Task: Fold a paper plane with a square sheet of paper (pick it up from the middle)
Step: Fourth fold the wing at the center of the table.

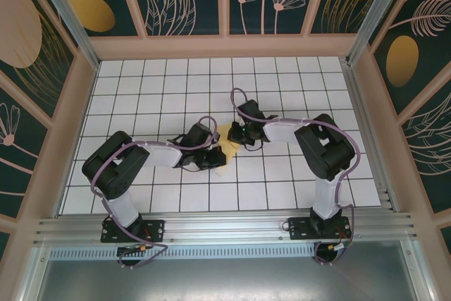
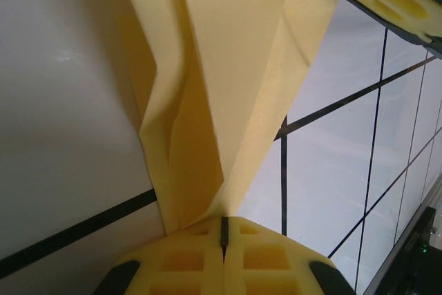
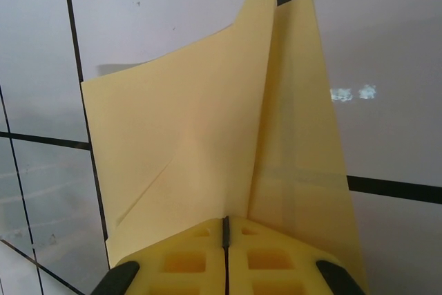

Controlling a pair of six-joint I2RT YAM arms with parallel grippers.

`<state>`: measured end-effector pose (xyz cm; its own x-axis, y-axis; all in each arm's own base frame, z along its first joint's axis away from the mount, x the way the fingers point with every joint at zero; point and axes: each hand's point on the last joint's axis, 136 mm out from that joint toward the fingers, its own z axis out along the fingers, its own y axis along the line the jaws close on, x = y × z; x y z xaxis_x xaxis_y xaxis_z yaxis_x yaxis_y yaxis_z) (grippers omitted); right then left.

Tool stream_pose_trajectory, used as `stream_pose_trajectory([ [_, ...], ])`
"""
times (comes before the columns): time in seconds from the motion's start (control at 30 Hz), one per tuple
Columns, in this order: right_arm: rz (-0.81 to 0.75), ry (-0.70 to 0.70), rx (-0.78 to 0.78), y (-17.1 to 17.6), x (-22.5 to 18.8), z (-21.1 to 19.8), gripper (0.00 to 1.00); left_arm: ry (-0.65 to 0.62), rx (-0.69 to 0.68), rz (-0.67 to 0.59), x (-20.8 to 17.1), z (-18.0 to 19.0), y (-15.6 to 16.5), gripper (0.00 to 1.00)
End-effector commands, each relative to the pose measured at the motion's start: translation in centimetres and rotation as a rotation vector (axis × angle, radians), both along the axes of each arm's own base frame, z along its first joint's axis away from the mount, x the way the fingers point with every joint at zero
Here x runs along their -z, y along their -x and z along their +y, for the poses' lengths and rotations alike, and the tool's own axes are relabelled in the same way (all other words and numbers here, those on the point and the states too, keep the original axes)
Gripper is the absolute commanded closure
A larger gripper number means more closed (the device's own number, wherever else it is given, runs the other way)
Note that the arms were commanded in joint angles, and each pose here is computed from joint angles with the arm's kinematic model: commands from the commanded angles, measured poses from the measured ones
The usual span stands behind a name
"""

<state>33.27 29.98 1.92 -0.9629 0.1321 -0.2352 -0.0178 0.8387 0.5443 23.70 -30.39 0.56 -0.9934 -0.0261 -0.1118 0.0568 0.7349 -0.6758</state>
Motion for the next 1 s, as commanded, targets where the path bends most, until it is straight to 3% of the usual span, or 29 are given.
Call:
stream_pose_trajectory([
  [0.0, -0.036, 0.108, 0.022, -0.6, -0.9, -1.9, 0.90, -0.378, -0.020, 0.179, 7.6, 7.6, 5.6, 0.97],
  [0.17, -0.093, 0.059, 0.005, -1.3, -3.6, -2.0, 0.89, -0.372, -0.007, 0.165, 6.9, 7.4, 5.5, 0.96],
  [0.37, -0.101, -0.074, -0.073, 0.8, -5.9, 0.5, 0.88, -0.359, 0.000, 0.162, 6.7, 7.0, 5.3, 0.96],
  [0.77, 0.001, -0.201, -0.138, 4.2, -2.7, 2.4, 0.90, -0.334, 0.000, 0.151, 6.1, 6.5, 4.9, 0.95],
  [0.97, 0.060, -0.043, -0.069, 2.9, 1.4, 0.6, 0.90, -0.329, 0.003, 0.149, 5.8, 6.7, 5.3, 0.94],
])
